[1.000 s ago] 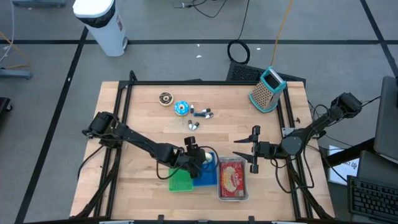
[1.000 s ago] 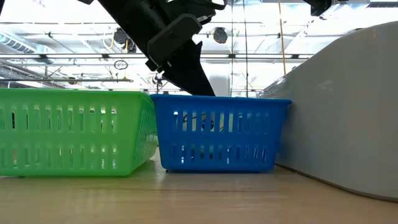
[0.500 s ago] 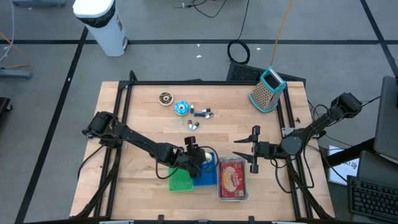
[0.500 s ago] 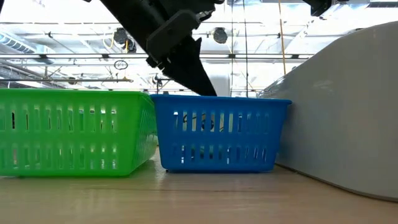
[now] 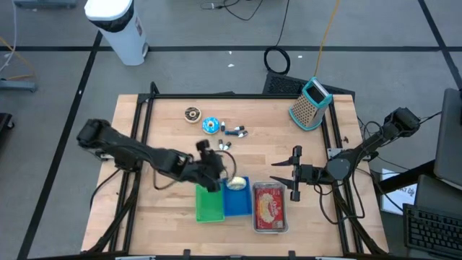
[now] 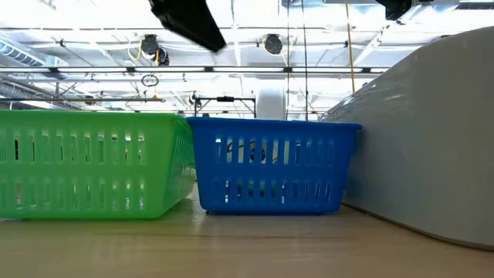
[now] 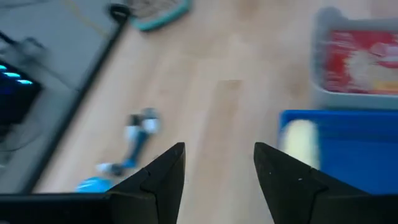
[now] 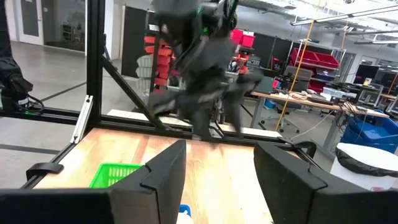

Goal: Pick & Place Food Item
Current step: Put the black doughnut into the blue bin

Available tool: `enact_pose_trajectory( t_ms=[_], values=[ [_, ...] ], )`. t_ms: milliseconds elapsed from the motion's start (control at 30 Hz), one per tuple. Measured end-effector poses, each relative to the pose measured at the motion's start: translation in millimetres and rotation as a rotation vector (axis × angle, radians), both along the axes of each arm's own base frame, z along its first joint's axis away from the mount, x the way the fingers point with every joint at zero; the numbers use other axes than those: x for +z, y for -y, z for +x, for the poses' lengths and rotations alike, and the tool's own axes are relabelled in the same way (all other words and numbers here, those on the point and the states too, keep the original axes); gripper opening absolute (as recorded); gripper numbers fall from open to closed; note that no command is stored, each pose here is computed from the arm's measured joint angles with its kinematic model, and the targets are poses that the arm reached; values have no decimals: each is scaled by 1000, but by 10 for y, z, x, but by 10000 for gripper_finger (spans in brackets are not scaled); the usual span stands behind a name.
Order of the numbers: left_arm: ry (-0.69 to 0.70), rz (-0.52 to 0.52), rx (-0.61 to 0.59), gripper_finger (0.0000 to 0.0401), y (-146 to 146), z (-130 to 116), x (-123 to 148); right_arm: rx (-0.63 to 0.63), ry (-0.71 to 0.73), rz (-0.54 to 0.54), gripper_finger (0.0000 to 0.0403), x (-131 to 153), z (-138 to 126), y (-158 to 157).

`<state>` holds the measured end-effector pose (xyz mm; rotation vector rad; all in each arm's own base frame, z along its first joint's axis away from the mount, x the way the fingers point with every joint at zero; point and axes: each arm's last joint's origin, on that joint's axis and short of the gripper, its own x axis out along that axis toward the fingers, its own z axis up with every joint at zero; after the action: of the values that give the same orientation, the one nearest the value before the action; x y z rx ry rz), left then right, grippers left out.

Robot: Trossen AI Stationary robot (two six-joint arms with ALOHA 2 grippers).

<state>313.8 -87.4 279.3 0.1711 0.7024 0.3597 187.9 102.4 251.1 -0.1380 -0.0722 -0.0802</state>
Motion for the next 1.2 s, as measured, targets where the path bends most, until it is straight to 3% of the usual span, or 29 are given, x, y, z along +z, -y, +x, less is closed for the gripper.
enact_pose_trajectory(
  t_ms=[233,433,667,767,900,1200],
  values=[
    [99,97,192,191,-340,-397,465,0,1,0,180,1,0,0],
    [76,-18,459,191,-913,-619,531,1,1,1,180,0,0,0],
    [-28,-240,788,232,-1766,-836,280,2,2,12,180,0,0,0],
    [-63,-305,823,253,-2077,-924,65,1,1,11,180,0,0,0],
    [15,-395,840,265,-2409,-1045,-240,1,1,6,180,0,0,0],
    [175,-479,895,247,-2679,-1313,-749,0,0,-4,180,0,1,0]
  ],
)
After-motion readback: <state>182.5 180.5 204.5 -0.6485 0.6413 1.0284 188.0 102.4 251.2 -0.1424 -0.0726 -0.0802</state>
